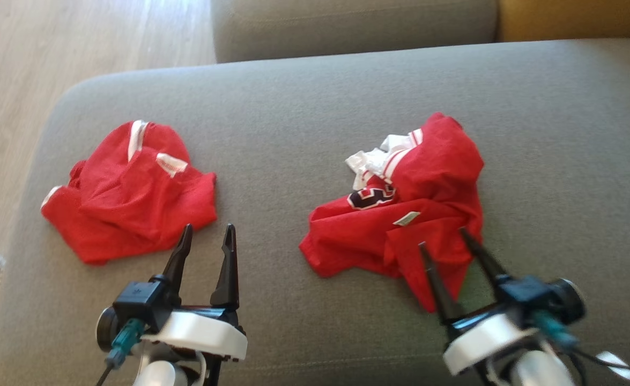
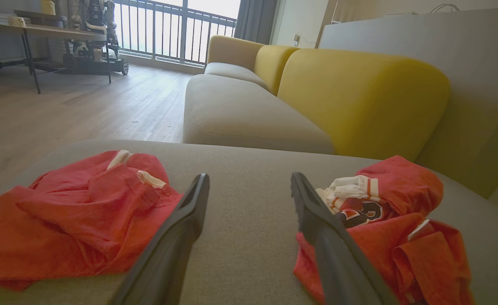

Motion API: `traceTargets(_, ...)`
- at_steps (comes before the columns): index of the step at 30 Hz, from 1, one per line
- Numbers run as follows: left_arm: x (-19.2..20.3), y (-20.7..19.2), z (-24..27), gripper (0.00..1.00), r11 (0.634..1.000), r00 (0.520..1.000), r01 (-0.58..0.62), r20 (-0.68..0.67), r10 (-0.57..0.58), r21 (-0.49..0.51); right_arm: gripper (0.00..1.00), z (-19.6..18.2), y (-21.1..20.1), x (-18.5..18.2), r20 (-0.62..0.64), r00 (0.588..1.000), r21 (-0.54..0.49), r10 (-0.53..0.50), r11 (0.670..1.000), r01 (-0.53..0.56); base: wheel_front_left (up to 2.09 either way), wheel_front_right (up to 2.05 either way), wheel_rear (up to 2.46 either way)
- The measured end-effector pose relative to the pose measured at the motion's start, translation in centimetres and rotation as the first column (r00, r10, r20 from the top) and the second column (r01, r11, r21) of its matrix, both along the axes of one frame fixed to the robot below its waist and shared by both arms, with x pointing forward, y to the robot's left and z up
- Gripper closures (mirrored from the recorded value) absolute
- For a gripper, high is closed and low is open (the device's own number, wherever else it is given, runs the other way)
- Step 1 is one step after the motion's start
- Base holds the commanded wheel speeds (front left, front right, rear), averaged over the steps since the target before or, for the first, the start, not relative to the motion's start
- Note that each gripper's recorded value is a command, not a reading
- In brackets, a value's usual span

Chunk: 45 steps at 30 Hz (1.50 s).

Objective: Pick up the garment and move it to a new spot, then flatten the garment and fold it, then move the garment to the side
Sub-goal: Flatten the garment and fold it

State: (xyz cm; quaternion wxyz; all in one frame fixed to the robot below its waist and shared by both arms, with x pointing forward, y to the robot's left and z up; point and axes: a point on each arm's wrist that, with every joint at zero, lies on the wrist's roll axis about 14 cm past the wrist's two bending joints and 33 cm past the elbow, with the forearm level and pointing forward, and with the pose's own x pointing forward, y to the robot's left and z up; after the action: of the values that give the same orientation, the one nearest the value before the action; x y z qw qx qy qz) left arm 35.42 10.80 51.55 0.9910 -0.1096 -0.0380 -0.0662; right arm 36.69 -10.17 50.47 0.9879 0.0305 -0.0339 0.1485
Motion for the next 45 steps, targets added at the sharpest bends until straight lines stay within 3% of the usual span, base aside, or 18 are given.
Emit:
traceTargets(3,0.0,0.4,-0.5,0.0,1.0,1.0,-0.012,-0.018,0.012,-0.001,0.0,-2.2,2.4,0.6,-0.053,0.995,-0.119,0.082,0.989,-0.087,0.0,0.0,0.0)
traceTargets(10,0.6,1.5,-1.1,0.0,0.999,0.998,-0.049,-0.04,0.048,-0.013,0.0,-5.5,3.6,3.2,-0.158,0.981,-0.185,0.115,0.972,-0.144,0.0,0.0,0.0)
traceTargets(16,0.8,2.6,-2.1,0.0,0.996,0.994,-0.085,-0.072,0.084,-0.009,0.0,-9.8,3.9,3.9,-0.307,0.945,-0.217,0.115,0.958,-0.187,0.0,0.0,0.0)
traceTargets(18,0.9,2.9,-2.0,0.0,0.996,0.993,-0.094,-0.071,0.093,-0.007,1.0,-10.9,3.9,3.8,-0.348,0.931,-0.215,0.111,0.957,-0.194,0.0,0.0,0.0)
traceTargets(23,0.7,3.1,-1.8,0.0,0.995,0.993,-0.098,-0.065,0.098,-0.005,1.0,-9.4,4.5,4.3,-0.287,0.949,-0.169,0.128,0.969,-0.182,0.0,0.0,0.0)
traceTargets(26,0.4,3.1,-1.3,0.0,0.993,0.993,-0.103,-0.059,0.1,-0.053,1.0,-5.1,7.1,4.4,-0.148,0.966,-0.106,0.21,0.968,-0.227,0.0,0.0,0.0)
traceTargets(30,0.0,2.6,-0.7,0.0,0.993,0.995,-0.095,-0.042,0.093,-0.067,1.0,2.0,10.1,5.1,0.049,0.956,-0.034,0.288,0.957,-0.287,0.0,0.0,0.0)
traceTargets(36,-0.9,1.7,0.1,0.0,0.994,0.997,-0.071,-0.02,0.07,-0.081,1.0,15.1,12.2,6.6,0.369,0.871,0.004,0.324,0.937,-0.35,0.0,0.0,0.0)
traceTargets(39,-1.5,1.5,0.1,0.0,0.994,0.998,-0.068,-0.018,0.067,-0.083,1.0,22.0,11.8,6.8,0.504,0.813,0.063,0.291,0.927,-0.371,0.0,0.0,0.0)
traceTargets(40,-1.5,1.5,0.1,0.0,0.994,0.998,-0.068,-0.018,0.067,-0.083,1.0,22.0,11.8,6.8,0.504,0.813,0.063,0.291,0.927,-0.371,0.0,0.0,0.0)
traceTargets(41,-1.8,1.5,0.3,0.0,0.994,0.998,-0.067,-0.013,0.066,-0.083,1.0,26.5,10.4,6.8,0.572,0.786,0.186,0.235,0.896,-0.404,0.0,0.0,0.0)
traceTargets(42,-1.8,1.5,0.3,0.0,0.994,0.998,-0.067,-0.013,0.066,-0.083,1.0,26.5,10.4,6.8,0.572,0.786,0.186,0.235,0.896,-0.404,0.0,0.0,0.0)
traceTargets(45,-1.8,1.5,0.1,0.0,0.994,0.997,-0.071,-0.018,0.069,-0.083,1.0,31.9,7.2,6.7,0.657,0.742,0.282,0.133,0.869,-0.406,0.0,0.0,0.0)
